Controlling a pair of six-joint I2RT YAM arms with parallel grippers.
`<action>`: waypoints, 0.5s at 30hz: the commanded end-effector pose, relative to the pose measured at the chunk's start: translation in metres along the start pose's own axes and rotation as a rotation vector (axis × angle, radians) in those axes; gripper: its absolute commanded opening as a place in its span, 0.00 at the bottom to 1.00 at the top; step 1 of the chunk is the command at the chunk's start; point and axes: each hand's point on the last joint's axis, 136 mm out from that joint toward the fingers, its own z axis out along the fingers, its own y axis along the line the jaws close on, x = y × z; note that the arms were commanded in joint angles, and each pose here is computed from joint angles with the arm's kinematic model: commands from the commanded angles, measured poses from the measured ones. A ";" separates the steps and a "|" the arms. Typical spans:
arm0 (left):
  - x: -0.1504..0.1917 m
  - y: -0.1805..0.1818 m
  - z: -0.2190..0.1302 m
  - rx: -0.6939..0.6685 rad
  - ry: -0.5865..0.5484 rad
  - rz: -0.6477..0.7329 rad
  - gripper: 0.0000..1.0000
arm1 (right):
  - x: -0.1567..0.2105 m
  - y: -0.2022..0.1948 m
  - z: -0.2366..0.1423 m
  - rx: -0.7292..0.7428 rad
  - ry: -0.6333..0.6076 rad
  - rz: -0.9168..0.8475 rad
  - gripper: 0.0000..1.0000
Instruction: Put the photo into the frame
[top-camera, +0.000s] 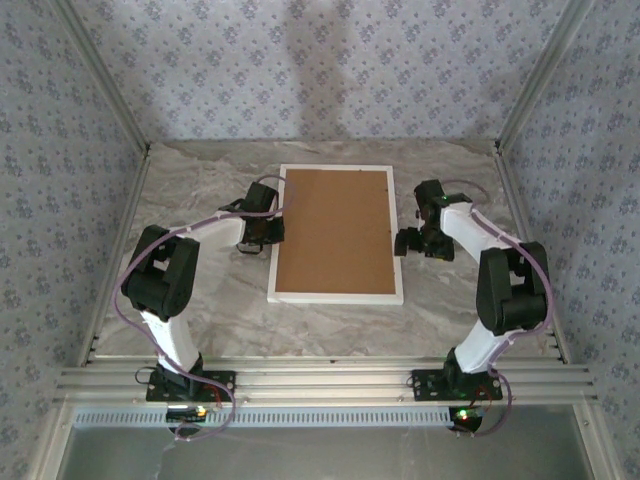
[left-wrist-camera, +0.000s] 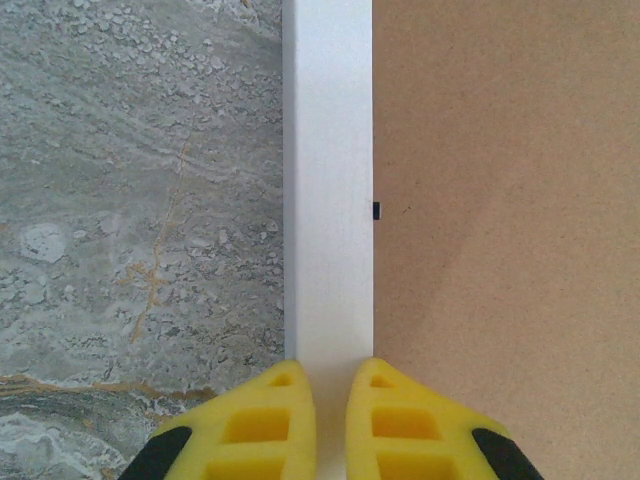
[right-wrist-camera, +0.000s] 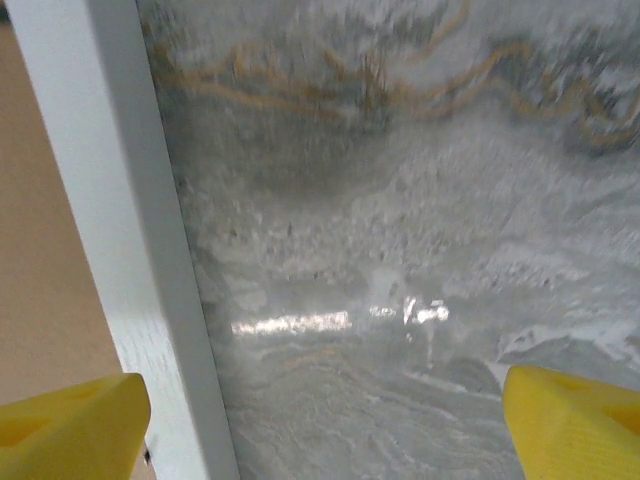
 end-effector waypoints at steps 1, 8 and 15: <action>0.017 -0.004 0.001 -0.008 0.066 0.030 0.00 | 0.015 0.008 0.000 -0.022 0.024 -0.002 0.91; 0.018 -0.004 0.001 -0.010 0.069 0.030 0.00 | 0.035 0.010 0.010 -0.006 0.073 -0.011 0.88; 0.019 -0.005 0.002 -0.007 0.070 0.026 0.00 | 0.047 0.007 0.010 0.011 0.075 -0.016 0.88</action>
